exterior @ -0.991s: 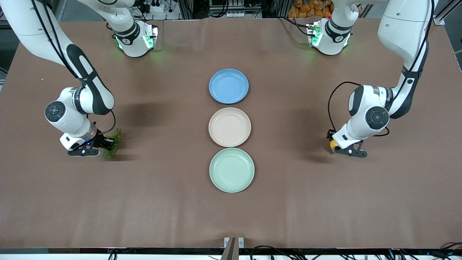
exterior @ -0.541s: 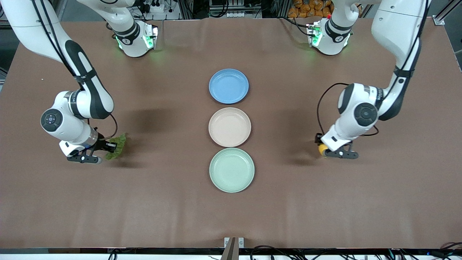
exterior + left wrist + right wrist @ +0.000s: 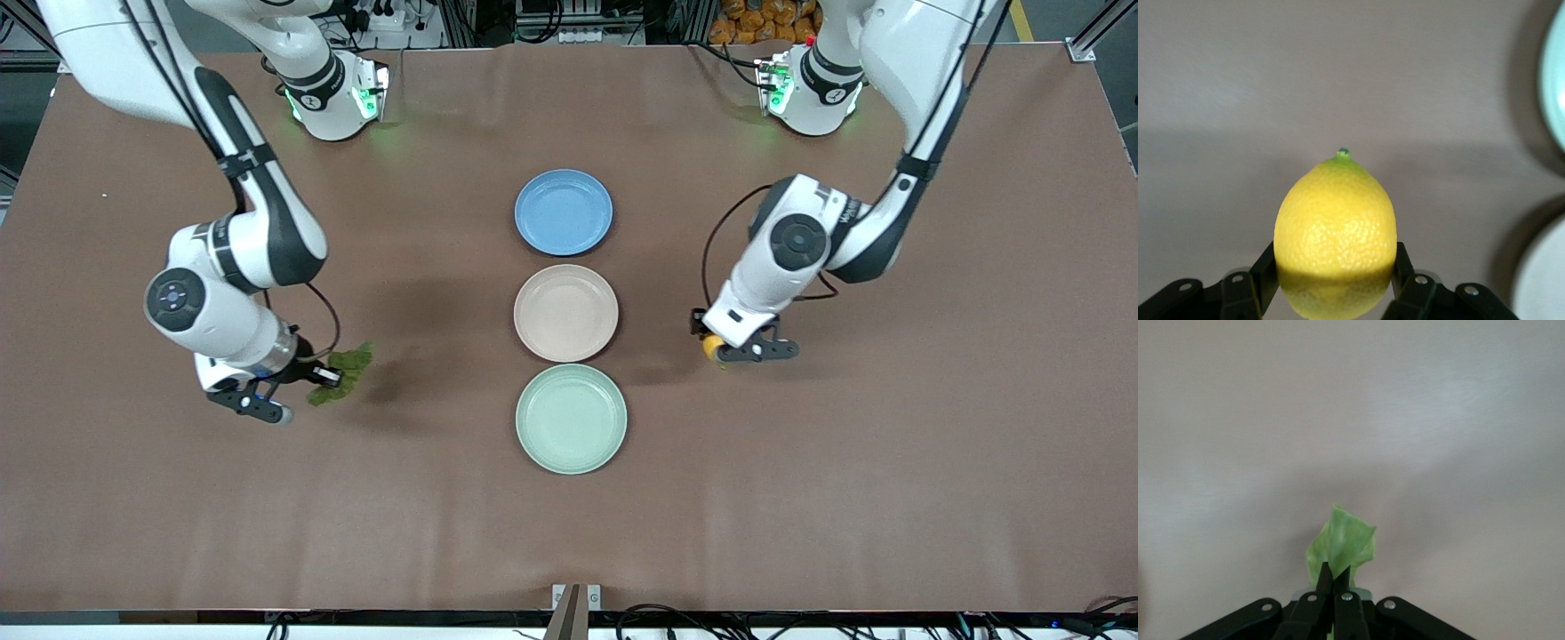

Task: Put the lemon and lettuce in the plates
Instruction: 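Carry the lettuce to the green plate while the left gripper carries the lemon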

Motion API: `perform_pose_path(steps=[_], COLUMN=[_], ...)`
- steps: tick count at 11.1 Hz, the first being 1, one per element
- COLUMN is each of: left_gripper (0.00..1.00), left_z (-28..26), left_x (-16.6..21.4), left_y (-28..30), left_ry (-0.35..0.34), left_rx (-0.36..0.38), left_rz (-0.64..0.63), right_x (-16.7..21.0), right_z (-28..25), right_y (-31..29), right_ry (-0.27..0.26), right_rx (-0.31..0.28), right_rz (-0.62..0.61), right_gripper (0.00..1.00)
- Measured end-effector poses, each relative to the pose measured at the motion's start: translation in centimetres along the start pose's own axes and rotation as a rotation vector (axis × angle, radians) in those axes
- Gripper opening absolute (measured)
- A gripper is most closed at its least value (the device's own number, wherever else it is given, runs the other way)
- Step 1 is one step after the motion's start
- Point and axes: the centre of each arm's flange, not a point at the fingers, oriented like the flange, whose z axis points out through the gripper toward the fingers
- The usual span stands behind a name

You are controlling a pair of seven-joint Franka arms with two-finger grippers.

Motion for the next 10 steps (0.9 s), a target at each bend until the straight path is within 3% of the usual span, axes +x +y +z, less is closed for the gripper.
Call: perform_pose_path(steps=[2, 5, 8, 10], left_gripper=[0.69, 0.69, 0.69, 0.69], left_z=[-0.6, -2.1, -1.8, -0.9], left_x=[-1.7, -3.8, -8.2, -10.0], left_y=[3.6, 8.4, 13.4, 15.6], left_ry=[0.011, 0.032, 0.020, 0.006], left_rx=[-0.011, -0.037, -0.040, -0.039], left_rz=[-0.046, -0.085, -0.080, -0.060], right_x=[-2.0, -3.9, -5.5, -7.0], right_z=[-1.1, -1.6, 0.2, 2.1], right_y=[-6.0, -13.9, -19.5, -22.2], right_ry=[0.021, 0.007, -0.003, 0.017], right_rx=[0.036, 0.124, 0.184, 0.260], right_rz=[0.083, 0.243, 0.370, 0.437], right_gripper=[0.02, 0.02, 0.02, 0.02])
